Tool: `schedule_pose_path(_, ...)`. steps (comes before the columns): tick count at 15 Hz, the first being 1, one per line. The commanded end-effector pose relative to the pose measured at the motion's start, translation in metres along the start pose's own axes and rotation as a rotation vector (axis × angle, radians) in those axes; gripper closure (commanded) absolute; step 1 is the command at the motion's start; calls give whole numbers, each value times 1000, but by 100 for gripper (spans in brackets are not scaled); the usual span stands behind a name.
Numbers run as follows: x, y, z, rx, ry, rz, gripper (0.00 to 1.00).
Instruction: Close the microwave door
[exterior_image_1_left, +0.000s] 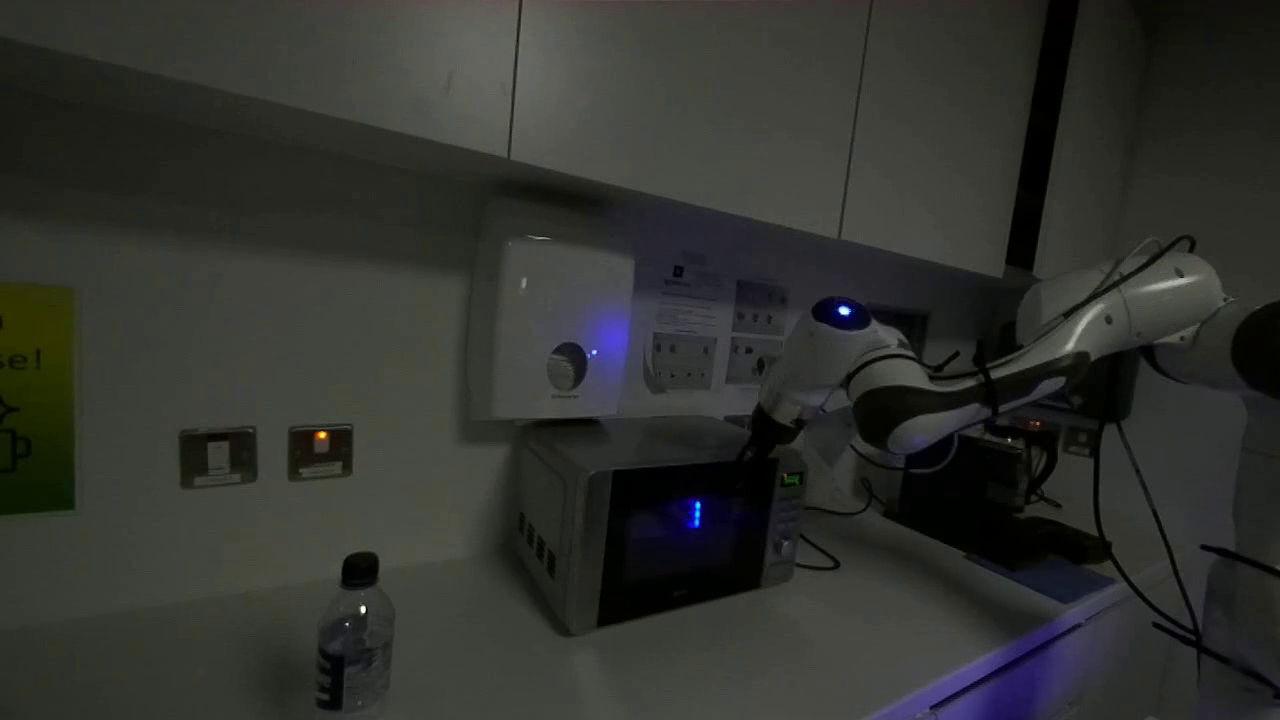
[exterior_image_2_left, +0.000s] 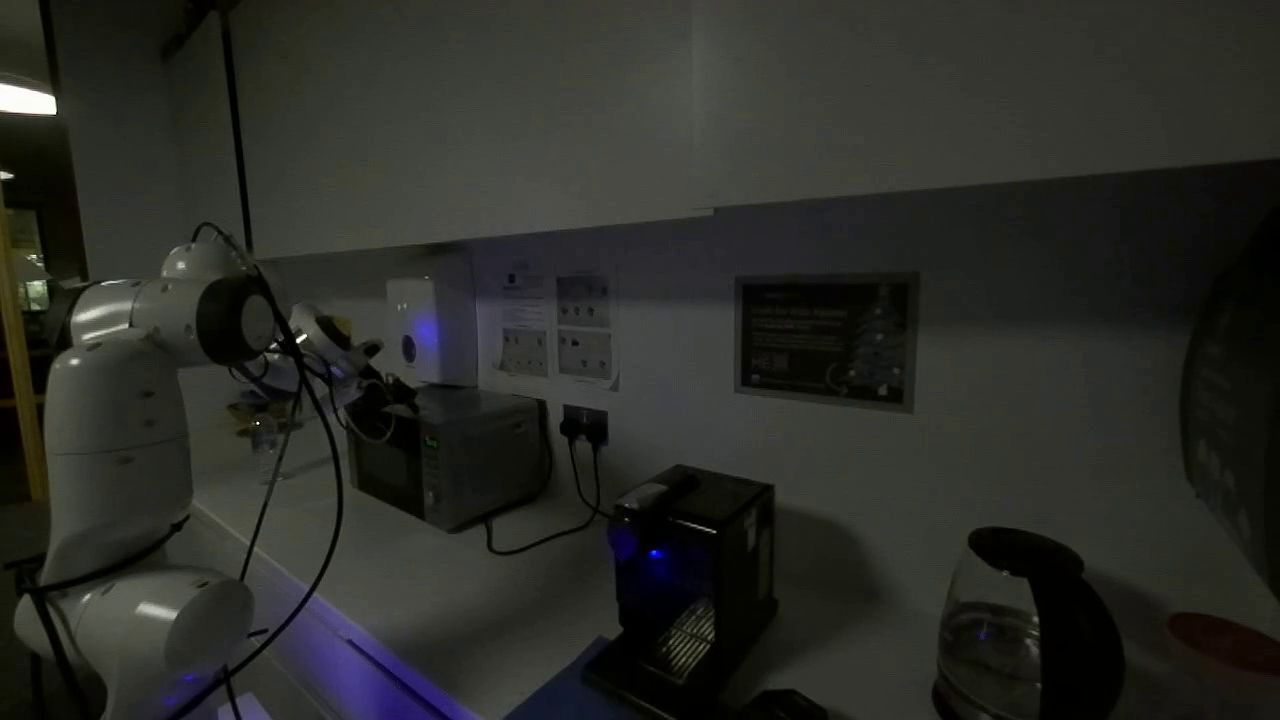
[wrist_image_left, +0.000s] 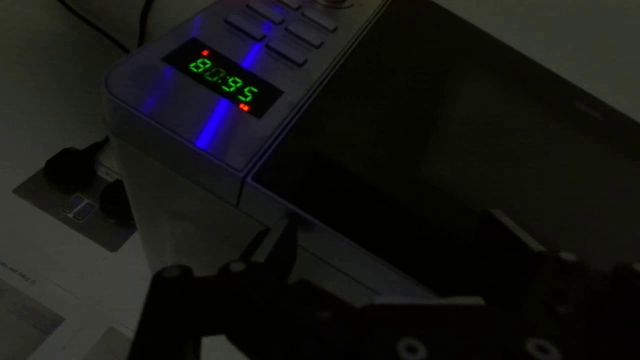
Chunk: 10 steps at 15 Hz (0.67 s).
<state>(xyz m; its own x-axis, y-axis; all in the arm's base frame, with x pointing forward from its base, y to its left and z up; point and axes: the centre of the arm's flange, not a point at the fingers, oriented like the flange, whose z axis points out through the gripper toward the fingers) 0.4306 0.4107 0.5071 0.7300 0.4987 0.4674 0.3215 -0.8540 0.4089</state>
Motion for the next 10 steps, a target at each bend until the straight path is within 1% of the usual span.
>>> schedule_pose_path(1,10,-1,-25,119,-49,-31,0)
schedule_pose_path(4,10,-10,-40,277,-117,-59,0)
schedule_pose_path(5,8,-14,-45,342,-142,-72,0)
schedule_pose_path(7,7,-22,-55,437,-198,-96,0)
schedule_pose_path(9,4,-28,-64,502,-251,-125,0)
schedule_pose_path(10,4,-30,-69,523,-275,-139,0)
